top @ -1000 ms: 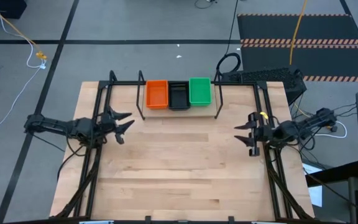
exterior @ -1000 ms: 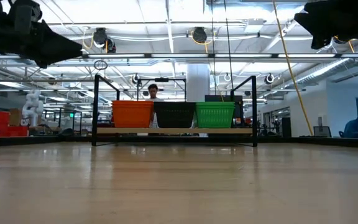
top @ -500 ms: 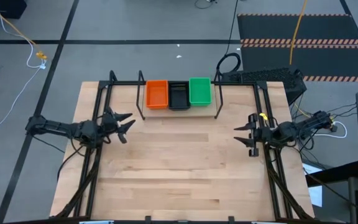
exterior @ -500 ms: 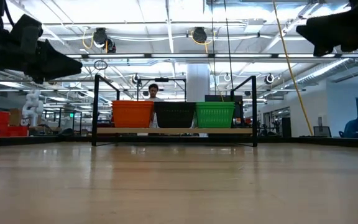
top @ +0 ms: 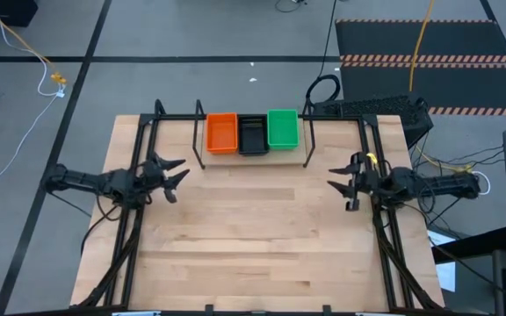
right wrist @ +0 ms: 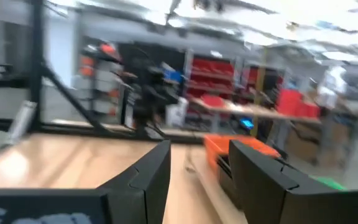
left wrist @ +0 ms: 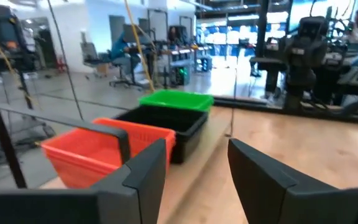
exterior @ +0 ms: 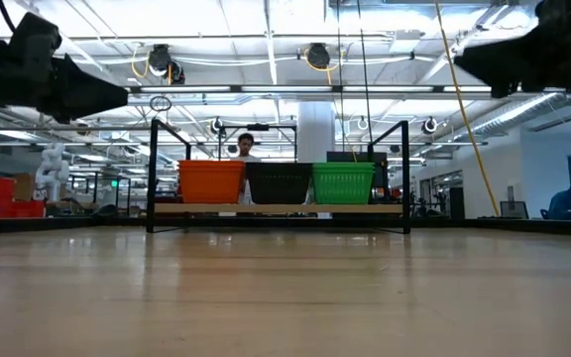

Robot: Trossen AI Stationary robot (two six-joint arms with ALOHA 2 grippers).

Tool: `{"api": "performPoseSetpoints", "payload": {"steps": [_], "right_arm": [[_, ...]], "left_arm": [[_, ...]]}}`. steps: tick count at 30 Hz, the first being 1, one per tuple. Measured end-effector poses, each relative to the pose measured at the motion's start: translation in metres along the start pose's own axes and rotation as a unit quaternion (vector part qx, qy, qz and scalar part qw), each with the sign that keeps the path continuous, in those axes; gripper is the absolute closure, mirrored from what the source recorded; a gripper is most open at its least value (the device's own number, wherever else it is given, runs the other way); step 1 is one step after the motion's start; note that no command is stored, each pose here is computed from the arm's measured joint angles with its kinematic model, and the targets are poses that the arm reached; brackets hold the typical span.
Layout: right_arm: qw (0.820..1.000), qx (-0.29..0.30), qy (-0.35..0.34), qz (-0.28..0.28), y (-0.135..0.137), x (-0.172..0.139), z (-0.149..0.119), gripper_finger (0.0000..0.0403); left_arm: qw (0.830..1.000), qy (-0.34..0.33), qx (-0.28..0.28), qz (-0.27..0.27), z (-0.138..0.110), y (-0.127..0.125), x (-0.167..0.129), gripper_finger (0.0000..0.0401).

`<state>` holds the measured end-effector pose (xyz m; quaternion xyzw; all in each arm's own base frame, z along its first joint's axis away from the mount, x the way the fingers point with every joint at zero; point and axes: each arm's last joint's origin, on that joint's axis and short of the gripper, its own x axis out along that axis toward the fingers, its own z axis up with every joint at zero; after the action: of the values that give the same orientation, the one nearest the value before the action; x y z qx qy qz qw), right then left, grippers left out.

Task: Stack baskets on shelf by color
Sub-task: Return to Home Position

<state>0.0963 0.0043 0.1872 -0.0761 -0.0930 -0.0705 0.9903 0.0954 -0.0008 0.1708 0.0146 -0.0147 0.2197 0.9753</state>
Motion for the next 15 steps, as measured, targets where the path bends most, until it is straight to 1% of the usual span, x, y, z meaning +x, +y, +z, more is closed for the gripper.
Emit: {"api": "performPoseSetpoints", "payload": {"steps": [3, 6, 8, 12, 15], "right_arm": [[0.999, 0.013, 0.02, -0.033, -0.0059, -0.0014, -0.0044, 0.0248], [1.0, 0.019, 0.009, -0.012, -0.0076, -0.0008, -0.0032, 0.0248], [1.0, 0.021, 0.002, -0.003, -0.0088, -0.0006, -0.0024, 0.0248], [1.0, 0.021, 0.003, 0.011, -0.0093, -0.0005, -0.0031, 0.0248], [1.0, 0.002, 0.004, -0.002, -0.0101, -0.0004, -0.003, 0.0248]], "left_arm": [[1.0, -0.01, 0.013, 0.016, 0.0017, 0.0038, -0.0001, 0.0229], [0.999, -0.009, 0.026, 0.037, 0.0017, 0.0074, 0.0013, 0.0245], [0.999, -0.007, 0.022, 0.048, 0.0014, 0.0095, 0.0023, 0.0261], [1.0, 0.002, 0.004, 0.025, -0.0006, 0.0087, 0.0046, 0.0291], [1.0, 0.017, -0.004, 0.019, -0.0034, 0.0071, 0.0065, 0.0306]]}}
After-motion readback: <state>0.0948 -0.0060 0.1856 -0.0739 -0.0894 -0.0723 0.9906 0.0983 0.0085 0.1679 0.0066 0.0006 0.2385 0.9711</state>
